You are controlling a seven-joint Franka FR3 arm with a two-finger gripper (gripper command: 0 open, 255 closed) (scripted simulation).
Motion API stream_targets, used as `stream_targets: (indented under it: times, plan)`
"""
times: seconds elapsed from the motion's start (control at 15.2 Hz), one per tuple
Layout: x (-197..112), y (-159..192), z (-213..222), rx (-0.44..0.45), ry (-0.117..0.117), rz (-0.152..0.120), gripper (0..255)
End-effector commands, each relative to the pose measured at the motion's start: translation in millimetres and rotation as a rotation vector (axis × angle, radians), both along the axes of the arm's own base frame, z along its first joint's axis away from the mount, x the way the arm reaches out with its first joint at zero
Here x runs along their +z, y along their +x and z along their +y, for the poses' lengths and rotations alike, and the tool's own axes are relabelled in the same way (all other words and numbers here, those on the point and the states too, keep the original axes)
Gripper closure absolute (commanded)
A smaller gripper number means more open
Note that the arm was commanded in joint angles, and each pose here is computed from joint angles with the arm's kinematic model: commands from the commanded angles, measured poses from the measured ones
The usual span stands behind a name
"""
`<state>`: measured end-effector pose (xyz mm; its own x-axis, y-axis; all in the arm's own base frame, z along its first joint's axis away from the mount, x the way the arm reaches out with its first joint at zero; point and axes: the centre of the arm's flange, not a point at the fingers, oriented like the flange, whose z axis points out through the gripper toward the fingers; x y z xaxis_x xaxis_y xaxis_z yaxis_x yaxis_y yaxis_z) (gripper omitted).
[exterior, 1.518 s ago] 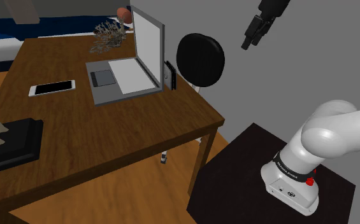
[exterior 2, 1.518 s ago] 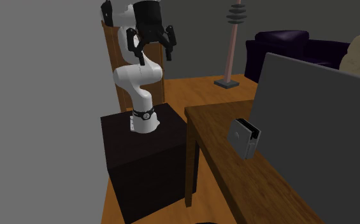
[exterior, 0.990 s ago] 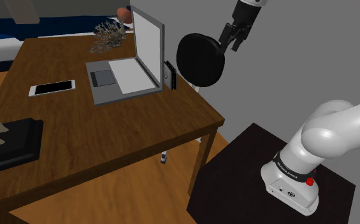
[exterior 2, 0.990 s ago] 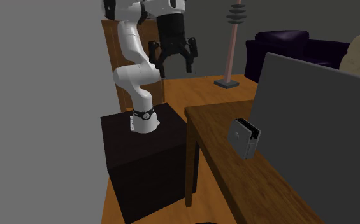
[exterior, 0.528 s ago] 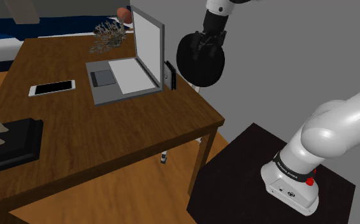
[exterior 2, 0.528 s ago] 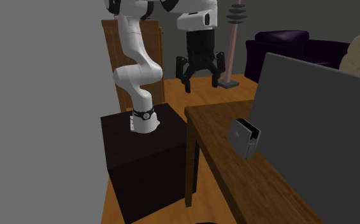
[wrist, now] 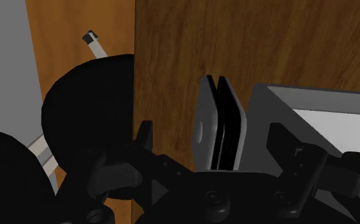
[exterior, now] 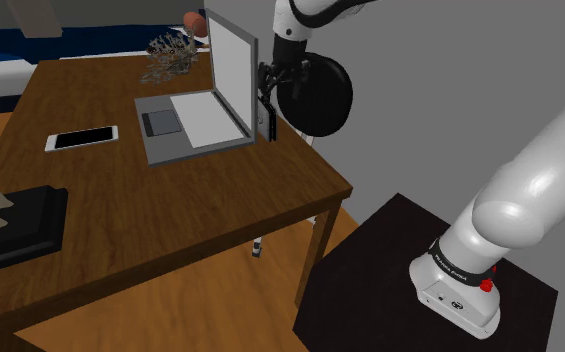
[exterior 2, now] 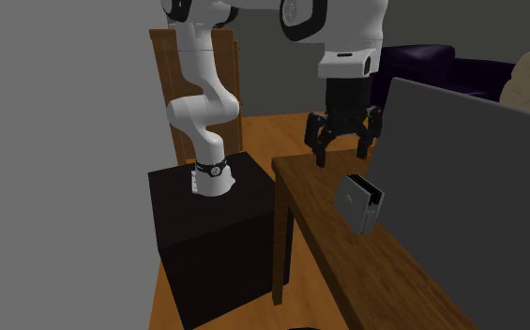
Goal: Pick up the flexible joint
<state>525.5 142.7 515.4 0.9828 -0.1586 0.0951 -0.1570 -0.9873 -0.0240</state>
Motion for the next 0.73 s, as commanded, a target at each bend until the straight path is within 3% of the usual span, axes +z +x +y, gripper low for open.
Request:
stream_targets:
  times: [0.0, 0.66]
  plan:
    - [-11.7, 21.0, 10.9, -0.028, 0.000, 0.010, 0]
    - [-57.9, 32.6, 17.1, -0.041, -0.001, 0.015, 0]
